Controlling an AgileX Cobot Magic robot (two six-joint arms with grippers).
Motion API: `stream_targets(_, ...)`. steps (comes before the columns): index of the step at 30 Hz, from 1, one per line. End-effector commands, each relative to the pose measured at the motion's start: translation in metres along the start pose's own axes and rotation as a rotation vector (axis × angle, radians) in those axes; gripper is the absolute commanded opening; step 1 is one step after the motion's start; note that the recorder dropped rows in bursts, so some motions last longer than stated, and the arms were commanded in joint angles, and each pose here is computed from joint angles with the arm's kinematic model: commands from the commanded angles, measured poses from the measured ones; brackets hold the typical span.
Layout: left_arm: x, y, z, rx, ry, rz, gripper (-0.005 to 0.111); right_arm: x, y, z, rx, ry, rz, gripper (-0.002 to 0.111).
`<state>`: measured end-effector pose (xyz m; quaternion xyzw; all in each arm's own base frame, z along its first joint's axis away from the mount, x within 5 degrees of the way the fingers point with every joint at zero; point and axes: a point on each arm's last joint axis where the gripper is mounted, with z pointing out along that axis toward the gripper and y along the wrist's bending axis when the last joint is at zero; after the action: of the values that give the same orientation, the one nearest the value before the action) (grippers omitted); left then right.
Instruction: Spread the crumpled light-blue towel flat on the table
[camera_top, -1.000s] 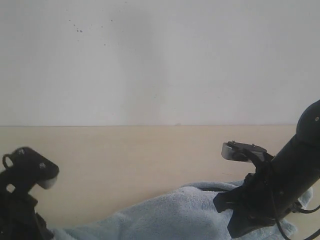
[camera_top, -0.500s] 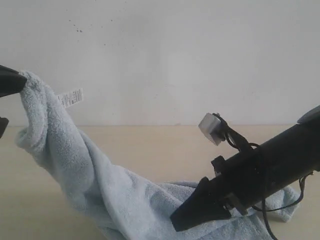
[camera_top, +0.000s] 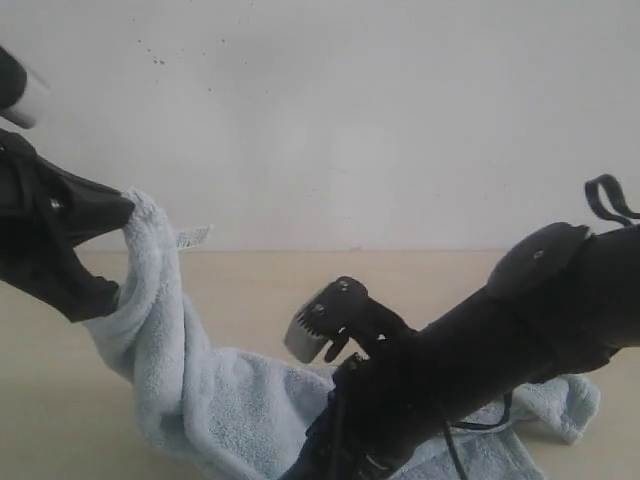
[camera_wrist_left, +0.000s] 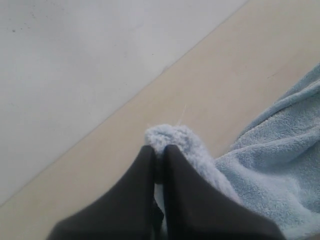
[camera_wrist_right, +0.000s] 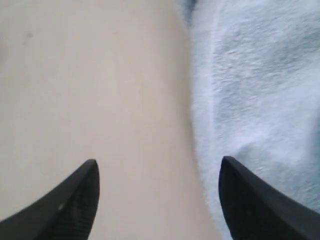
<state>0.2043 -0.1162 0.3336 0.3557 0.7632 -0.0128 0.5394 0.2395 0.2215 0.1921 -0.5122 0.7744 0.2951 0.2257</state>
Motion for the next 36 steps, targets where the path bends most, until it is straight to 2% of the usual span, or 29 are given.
stream_targets(1, 0.001, -0.002, 0.012, 0.009, -0.007, -0.017, 0.004, -0.010, 0.018, 0.014, 0.068, 0.018, -0.187, 0.063)
stream_targets(5, 0.001, -0.002, 0.012, 0.009, -0.007, -0.017, 0.004, -0.014, 0.028, 0.030, 0.189, 0.038, -0.317, 0.063)
stream_targets(7, 0.001, -0.002, 0.012, 0.010, -0.005, -0.017, 0.004, -0.014, 0.025, 0.037, 0.242, 0.038, -0.312, 0.063)
stream_targets(14, 0.001, -0.002, 0.012, 0.010, -0.005, -0.017, 0.004, 0.006, 0.013, 0.066, 0.238, 0.123, -0.279, 0.062)
stream_targets(17, 0.001, -0.002, 0.012, 0.010, -0.005, -0.017, 0.004, 0.007, 0.008, 0.070, 0.277, 0.119, -0.260, 0.051)
stream_targets(19, 0.001, -0.002, 0.012, 0.010, -0.005, -0.017, 0.004, 0.007, 0.007, 0.070, 0.285, 0.115, -0.254, 0.038)
stream_targets(23, 0.001, -0.002, 0.012, 0.009, -0.005, -0.013, 0.004, 0.008, 0.007, 0.069, 0.274, 0.121, -0.241, 0.004)
stream_targets(24, 0.001, -0.002, 0.012, 0.009, -0.005, -0.013, 0.004, 0.008, 0.007, 0.069, 0.270, 0.122, -0.237, 0.000)
stream_targets(29, 0.001, -0.002, 0.012, 0.009, 0.001, -0.013, 0.004, 0.005, 0.007, 0.065, 0.288, 0.105, -0.235, 0.000)
stream_targets(36, 0.001, -0.002, 0.012, 0.009, 0.003, -0.013, 0.004, -0.013, 0.006, 0.034, 0.342, 0.008, -0.202, 0.000)
